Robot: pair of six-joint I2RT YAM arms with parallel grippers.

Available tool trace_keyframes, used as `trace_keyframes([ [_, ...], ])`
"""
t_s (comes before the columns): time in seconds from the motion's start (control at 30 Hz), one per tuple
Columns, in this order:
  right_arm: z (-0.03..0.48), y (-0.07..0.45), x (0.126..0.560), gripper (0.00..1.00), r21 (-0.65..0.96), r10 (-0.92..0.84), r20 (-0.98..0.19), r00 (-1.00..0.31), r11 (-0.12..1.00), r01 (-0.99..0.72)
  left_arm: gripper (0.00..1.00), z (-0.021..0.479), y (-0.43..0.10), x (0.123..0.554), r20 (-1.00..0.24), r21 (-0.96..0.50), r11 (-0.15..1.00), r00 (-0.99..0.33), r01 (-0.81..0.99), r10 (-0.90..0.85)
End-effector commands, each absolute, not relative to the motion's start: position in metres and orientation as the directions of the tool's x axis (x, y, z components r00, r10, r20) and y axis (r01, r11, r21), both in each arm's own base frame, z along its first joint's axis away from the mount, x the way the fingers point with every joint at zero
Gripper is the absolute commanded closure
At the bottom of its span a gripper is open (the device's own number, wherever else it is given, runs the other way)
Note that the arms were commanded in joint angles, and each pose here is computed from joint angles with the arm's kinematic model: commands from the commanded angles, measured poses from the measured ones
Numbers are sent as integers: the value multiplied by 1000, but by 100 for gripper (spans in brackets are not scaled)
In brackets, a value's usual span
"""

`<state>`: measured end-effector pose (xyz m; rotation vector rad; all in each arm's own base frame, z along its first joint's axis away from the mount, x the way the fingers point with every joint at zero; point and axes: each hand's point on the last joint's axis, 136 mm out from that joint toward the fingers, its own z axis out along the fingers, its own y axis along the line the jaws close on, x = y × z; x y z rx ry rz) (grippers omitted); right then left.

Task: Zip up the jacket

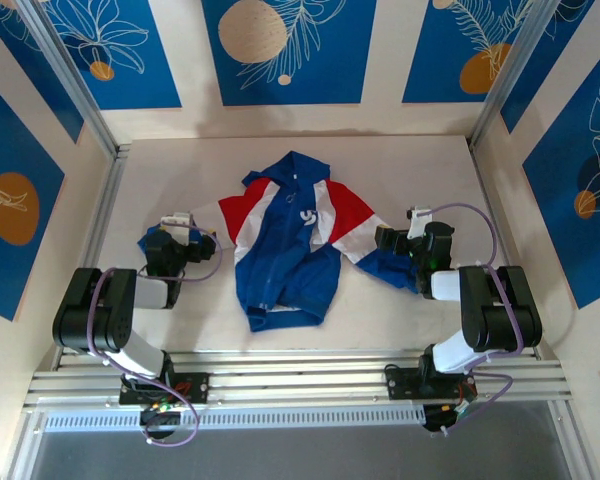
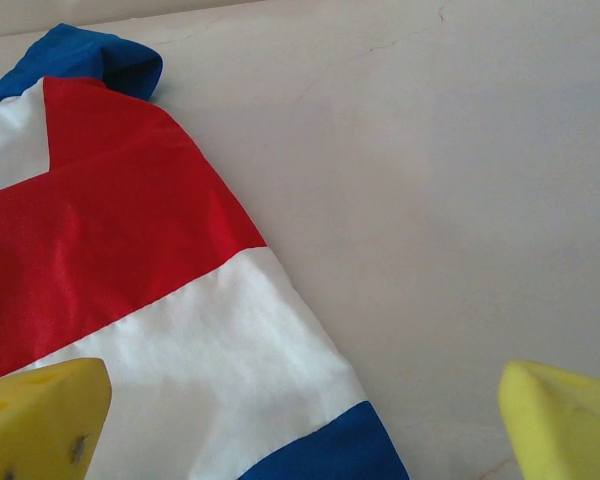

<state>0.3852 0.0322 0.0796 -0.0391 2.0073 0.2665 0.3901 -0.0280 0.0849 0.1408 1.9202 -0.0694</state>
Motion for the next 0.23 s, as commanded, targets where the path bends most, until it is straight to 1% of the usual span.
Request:
trace_keyframes([
  [0.0,94,33,397,1,145,72,-916,-395,977,-159,0,92,-29,396,-945,21,989,-320,149,68],
  [0.2,94,33,396,1,150,76,-916,-394,976,-160,0,92,-29,396,-945,21,989,-320,149,68],
])
